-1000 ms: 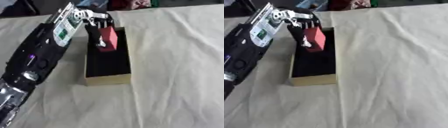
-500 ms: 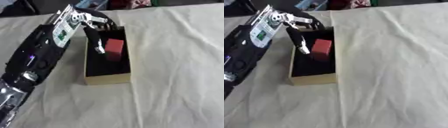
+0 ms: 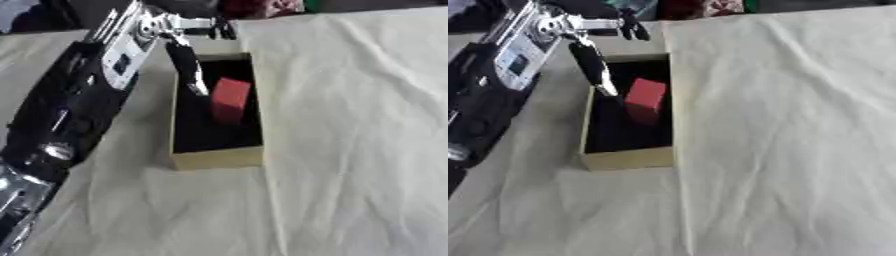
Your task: Pick up objects on the table and place them in the box.
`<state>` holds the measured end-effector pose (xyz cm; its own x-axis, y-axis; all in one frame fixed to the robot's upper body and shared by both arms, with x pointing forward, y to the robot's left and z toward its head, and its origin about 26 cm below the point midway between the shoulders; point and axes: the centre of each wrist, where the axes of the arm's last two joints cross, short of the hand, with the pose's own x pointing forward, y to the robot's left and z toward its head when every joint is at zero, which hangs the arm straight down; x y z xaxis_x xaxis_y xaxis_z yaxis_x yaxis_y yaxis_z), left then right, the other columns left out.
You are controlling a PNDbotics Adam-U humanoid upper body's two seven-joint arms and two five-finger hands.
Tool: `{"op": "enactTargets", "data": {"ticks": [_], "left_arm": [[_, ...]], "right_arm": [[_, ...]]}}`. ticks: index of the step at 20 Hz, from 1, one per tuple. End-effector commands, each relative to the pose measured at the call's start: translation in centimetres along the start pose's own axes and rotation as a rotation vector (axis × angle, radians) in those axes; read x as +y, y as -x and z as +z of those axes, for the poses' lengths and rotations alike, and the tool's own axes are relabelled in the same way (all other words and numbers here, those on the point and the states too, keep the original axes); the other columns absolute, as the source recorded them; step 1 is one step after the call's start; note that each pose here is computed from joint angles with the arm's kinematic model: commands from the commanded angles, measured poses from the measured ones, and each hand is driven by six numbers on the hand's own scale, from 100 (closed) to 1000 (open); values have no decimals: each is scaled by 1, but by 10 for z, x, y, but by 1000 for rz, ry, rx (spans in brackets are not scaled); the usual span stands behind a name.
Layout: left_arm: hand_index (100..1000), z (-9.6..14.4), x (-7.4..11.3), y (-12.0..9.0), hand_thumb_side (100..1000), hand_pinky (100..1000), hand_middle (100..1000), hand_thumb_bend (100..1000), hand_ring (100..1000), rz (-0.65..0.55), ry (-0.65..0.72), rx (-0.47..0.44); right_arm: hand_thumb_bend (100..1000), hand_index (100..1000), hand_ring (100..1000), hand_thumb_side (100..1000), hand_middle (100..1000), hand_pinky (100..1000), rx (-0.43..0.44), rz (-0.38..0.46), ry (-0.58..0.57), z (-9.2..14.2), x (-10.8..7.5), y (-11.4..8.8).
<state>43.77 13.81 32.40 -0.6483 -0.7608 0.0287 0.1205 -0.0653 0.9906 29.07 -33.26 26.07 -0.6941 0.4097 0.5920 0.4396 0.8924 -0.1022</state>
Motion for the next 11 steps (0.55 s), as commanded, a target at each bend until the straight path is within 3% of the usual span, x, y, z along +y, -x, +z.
{"op": "enactTargets", "data": {"ticks": [1, 3, 4, 11], "left_arm": [[901, 26, 26, 2, 250, 826, 829, 794, 842, 11, -104, -4], [901, 30, 28, 0, 250, 826, 829, 794, 842, 19, -111, -5], [890, 34, 28, 3, 208, 815, 821, 729, 832, 22, -123, 3], [888, 93, 23, 31, 212, 827, 820, 731, 832, -54, -147, 118]], "right_arm": [[100, 832, 831, 502, 824, 870, -50, 21, -6, -9, -6, -10], [100, 832, 831, 502, 824, 870, -51, 21, -6, -9, -6, -10], [100, 832, 832, 500, 825, 870, -52, 31, -6, -9, -8, -9], [100, 833, 833, 495, 826, 868, -73, 81, -7, -9, -16, -9]]}}
